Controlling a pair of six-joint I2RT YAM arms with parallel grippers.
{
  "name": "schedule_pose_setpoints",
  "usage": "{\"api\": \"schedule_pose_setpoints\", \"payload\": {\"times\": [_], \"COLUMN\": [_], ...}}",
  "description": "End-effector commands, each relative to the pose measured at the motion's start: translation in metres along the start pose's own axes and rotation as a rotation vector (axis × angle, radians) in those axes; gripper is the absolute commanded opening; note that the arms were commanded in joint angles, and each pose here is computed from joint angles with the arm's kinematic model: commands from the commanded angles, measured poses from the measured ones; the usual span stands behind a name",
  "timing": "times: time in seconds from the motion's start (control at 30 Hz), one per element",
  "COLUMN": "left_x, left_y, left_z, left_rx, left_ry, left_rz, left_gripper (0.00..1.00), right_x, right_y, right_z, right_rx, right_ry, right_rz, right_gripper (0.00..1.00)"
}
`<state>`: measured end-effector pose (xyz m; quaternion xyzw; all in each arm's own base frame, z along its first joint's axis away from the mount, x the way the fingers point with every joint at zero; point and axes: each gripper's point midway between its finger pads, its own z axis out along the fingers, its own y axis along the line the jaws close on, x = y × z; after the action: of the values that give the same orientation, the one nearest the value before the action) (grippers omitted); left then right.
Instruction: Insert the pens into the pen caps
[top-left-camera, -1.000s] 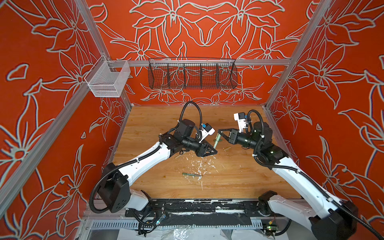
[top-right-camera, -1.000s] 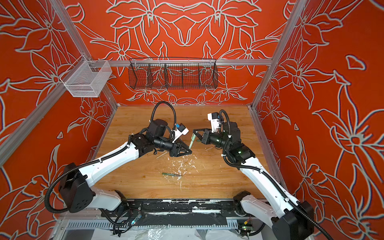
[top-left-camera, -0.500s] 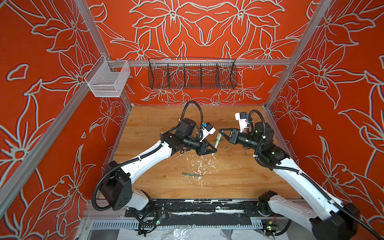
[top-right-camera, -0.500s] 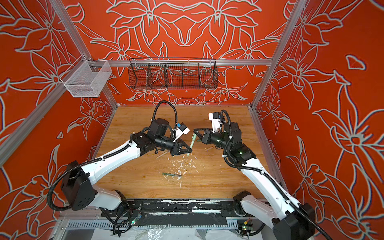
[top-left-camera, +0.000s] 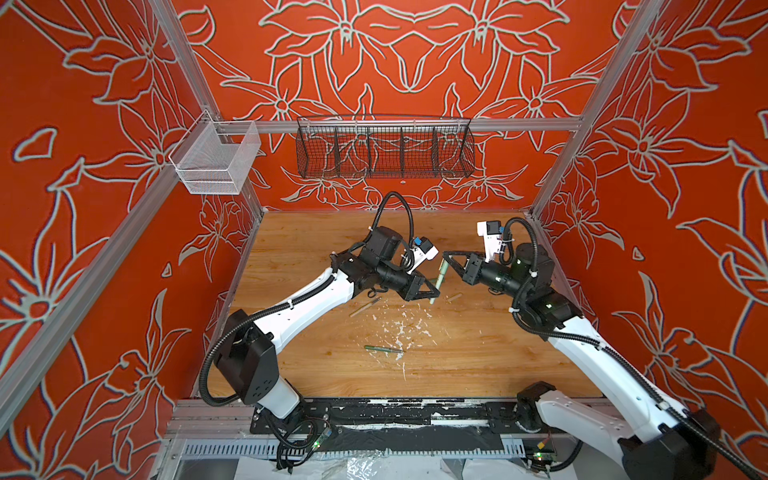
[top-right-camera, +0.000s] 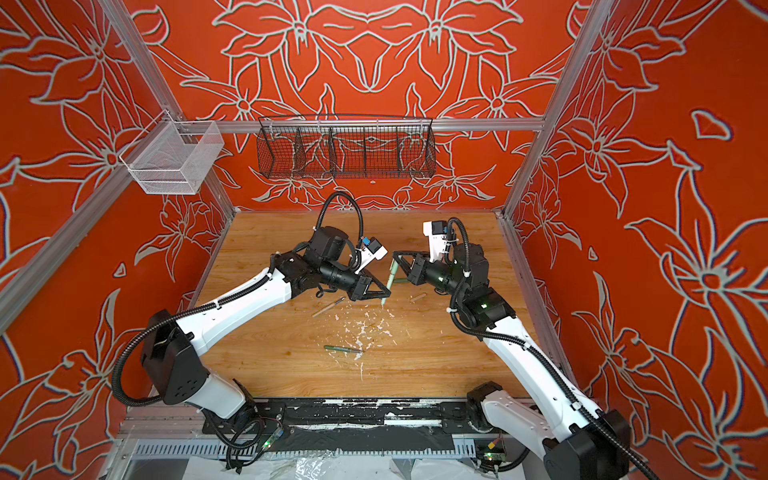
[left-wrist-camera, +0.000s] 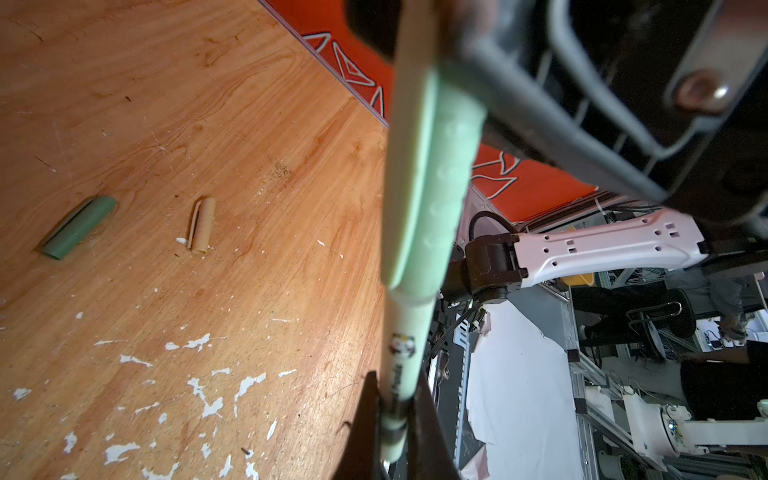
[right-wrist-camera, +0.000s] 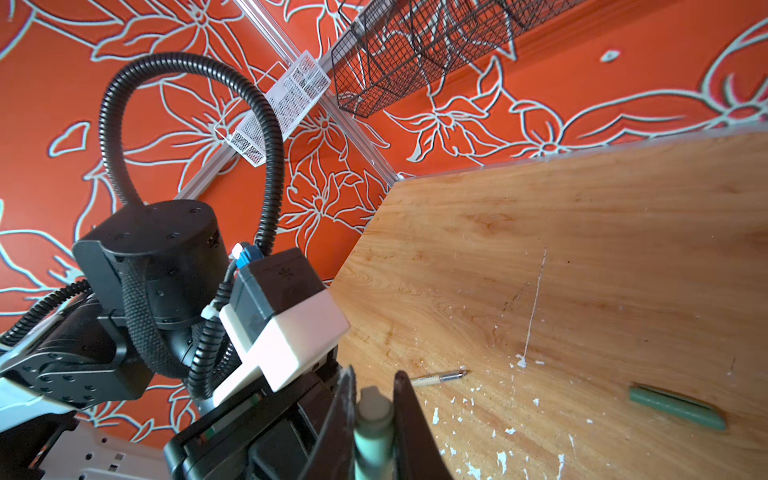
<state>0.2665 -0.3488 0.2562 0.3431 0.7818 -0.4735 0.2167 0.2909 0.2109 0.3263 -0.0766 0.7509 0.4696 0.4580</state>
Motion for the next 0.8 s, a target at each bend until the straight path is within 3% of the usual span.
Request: {"api": "schedule_pose_setpoints", "payload": {"times": [0.0, 0.2, 0.53, 0.67, 0.77], "left_x": [-0.065, -0.103, -0.133, -0.128, -0.106], "left_y": [0.016, 0.015, 0.015, 0.013, 0.012], "left_z": [-0.029, -0.043, -0.058, -0.059, -0.058], "left_rx": [-0.104, -0.101, -0.121, -0.118, -0.109], "left_ry": [-0.191, -0.242, -0.294, -0.275, -0.228], "left_rz": [0.059, 0.11, 0.167, 0.158, 0.143], "left_gripper": [0.0, 0.0, 0.0, 0.0, 0.0], "right_x": [0.049, 0.07, 0.092, 0.076, 0.06], "right_y": [0.003, -0.001, 0.001, -0.023, -0.039], "right_z": [-0.004, -0.01, -0.017, -0.024, -0.029], "right_rx": [-0.061, -0.05, -0.085, 0.095, 0.224], "right_ry": [0.173, 0.238, 0.31, 0.213, 0.16], "right_rz": [0.02, 0.027, 0.083, 0.061, 0.054], "right_gripper": [0.0, 0.0, 0.0, 0.0, 0.0]}}
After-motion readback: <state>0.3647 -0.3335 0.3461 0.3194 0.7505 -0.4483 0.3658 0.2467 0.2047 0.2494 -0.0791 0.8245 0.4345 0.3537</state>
